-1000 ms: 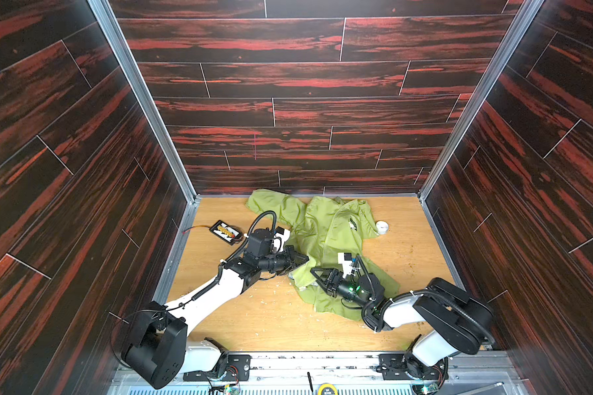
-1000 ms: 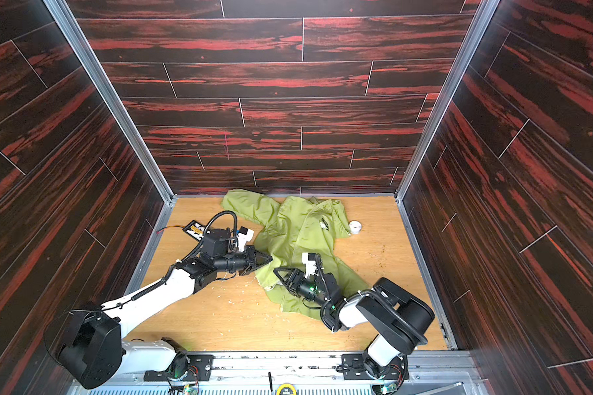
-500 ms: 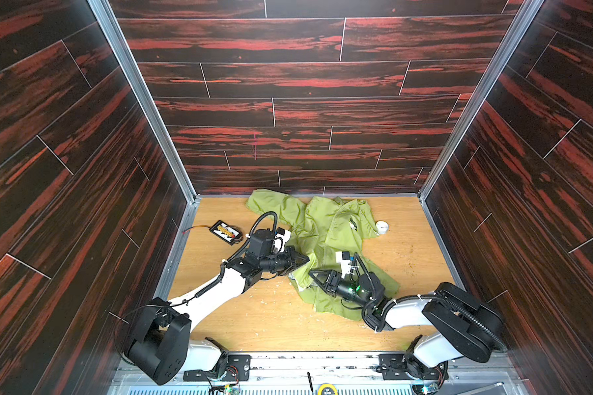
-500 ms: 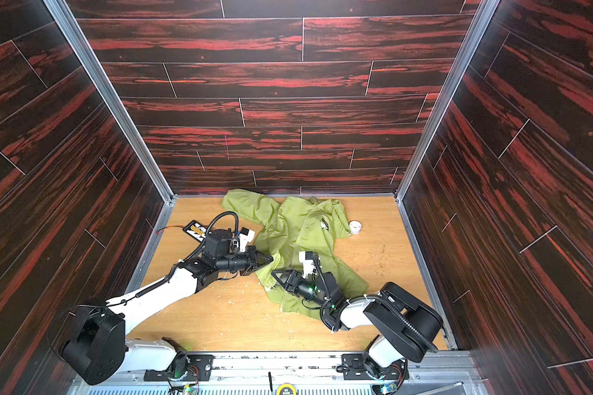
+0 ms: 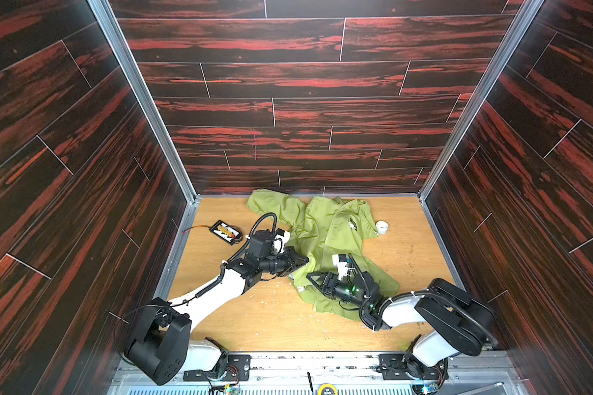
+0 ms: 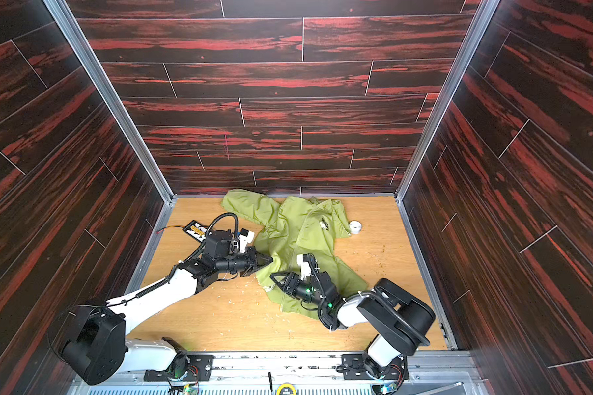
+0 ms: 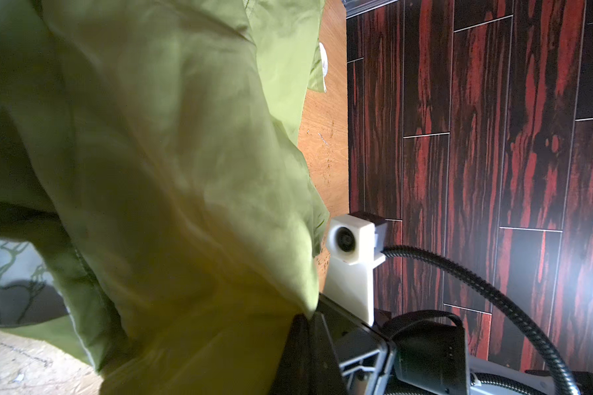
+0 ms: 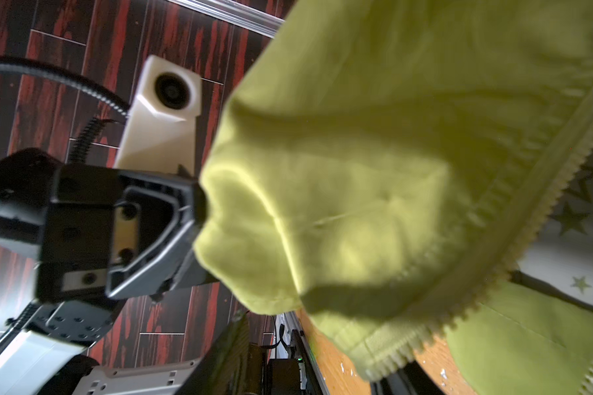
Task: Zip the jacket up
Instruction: 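Hold both zipper ends together near the hem with both grippers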
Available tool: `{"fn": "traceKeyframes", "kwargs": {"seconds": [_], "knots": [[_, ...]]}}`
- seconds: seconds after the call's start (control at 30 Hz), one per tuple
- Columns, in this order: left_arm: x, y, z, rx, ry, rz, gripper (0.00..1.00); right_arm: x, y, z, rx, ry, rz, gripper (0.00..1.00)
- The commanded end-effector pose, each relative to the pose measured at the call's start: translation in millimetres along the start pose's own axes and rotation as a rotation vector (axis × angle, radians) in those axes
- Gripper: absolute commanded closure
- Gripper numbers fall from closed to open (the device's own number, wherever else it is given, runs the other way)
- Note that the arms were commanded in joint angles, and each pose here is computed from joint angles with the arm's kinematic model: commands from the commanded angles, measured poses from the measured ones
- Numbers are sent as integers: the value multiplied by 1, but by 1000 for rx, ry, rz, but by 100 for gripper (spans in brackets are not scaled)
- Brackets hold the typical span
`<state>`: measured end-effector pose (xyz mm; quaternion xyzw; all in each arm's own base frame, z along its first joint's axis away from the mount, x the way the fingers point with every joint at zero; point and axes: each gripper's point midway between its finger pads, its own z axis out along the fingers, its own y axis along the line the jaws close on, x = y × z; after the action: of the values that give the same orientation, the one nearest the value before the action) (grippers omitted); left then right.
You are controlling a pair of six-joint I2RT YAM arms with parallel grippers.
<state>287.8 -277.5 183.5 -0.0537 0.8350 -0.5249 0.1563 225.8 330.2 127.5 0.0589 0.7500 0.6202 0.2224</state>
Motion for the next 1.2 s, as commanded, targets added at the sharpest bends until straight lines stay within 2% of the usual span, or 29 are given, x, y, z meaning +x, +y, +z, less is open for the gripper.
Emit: {"fn": "traceKeyframes", "kwargs": {"seconds": [0.0,0.27,0.43,0.7,0.83,0.87,0.93,0.97,1.0,1.07,1.17], "knots": [[-4,-18,-8,50,-23,33,100,1,7,10,-53,8,4,44],[-4,-17,-8,54,-24,31,100,8,9,23,-75,38,8,46],[-3,-16,-8,50,-23,29,100,7,14,22,-88,32,2,51],[-1,-3,-9,-4,-23,43,100,1,21,-5,-70,-26,-11,68],[4,9,-12,-56,-13,69,100,-4,26,-9,-2,-25,-55,86],[6,13,-13,-70,-9,79,94,-6,27,-9,27,-20,-70,91],[10,22,-17,-108,-14,95,69,-10,34,-7,63,-10,-109,100],[12,28,-20,-131,-24,97,54,-8,28,-7,121,8,-117,100],[13,32,-24,-148,-35,100,44,-10,28,-7,150,13,-130,100],[17,36,-31,-162,-52,100,34,-12,30,-5,194,29,-153,100],[26,42,-42,-179,-65,88,30,-14,35,0,216,58,-164,100]]}}
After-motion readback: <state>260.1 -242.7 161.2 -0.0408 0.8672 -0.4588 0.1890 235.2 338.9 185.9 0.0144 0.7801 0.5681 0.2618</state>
